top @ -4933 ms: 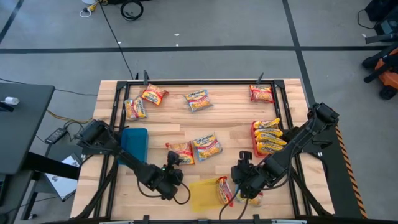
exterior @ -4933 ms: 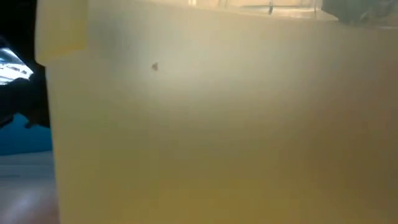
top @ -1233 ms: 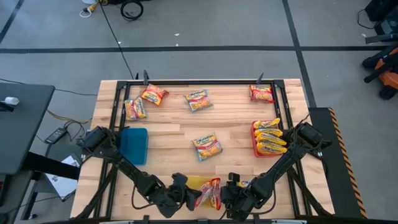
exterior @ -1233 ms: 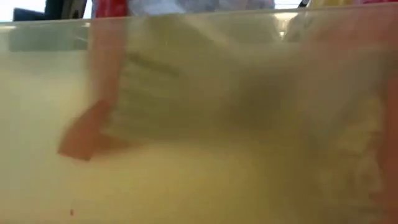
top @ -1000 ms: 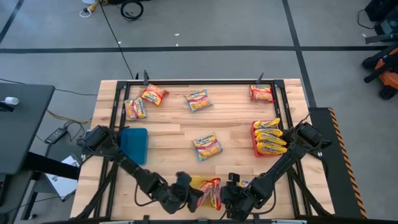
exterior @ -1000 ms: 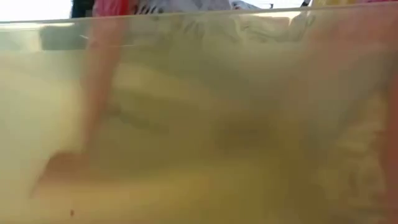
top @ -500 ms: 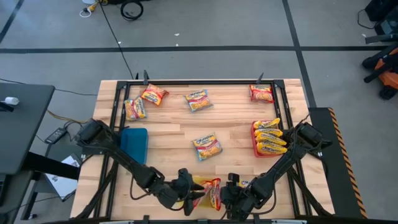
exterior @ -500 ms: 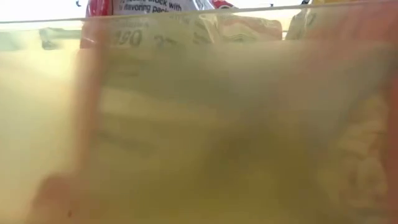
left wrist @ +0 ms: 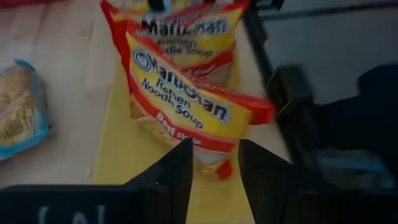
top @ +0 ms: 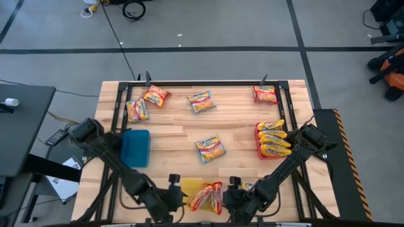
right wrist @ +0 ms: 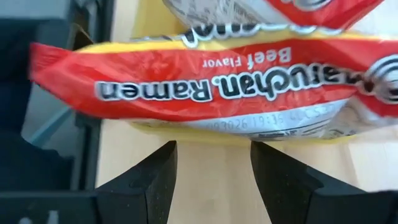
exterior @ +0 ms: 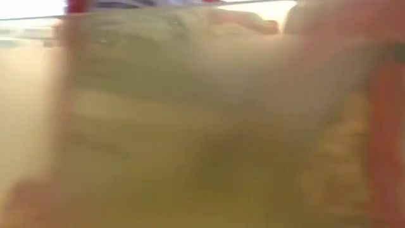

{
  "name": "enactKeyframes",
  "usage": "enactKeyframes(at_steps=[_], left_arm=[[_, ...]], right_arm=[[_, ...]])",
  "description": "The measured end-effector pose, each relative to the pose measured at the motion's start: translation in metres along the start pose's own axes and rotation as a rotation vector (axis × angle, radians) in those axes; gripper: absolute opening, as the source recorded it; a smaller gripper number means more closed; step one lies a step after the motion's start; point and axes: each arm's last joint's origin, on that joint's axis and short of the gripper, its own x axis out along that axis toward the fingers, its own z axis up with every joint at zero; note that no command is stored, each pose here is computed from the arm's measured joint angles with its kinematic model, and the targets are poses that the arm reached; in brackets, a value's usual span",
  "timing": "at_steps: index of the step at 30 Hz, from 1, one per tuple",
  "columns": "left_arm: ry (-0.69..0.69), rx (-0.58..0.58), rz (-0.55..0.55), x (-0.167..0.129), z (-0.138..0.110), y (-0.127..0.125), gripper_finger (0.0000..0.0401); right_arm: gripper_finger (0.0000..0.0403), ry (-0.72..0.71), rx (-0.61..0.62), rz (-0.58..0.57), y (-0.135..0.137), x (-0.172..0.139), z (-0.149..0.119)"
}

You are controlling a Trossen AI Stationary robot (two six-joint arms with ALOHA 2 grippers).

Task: Sort Maruchan noodles
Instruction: Put the red noodle pack into the yellow bin

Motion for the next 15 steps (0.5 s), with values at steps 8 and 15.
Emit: enactKeyframes(at_steps=[8, 15], left_arm=[[0.045, 0.108, -0.085, 0.041, -0.02, -0.011, 0.0128], [-0.004, 0.063, 0.025, 0.049, -0.018, -0.004, 0.0128]], right_arm=[[0.021, -0.045, 0.039, 0.0, -0.006, 0.005, 0.011], [0.021, -0.067, 0.06, -0.041, -0.014, 0.009, 0.017]])
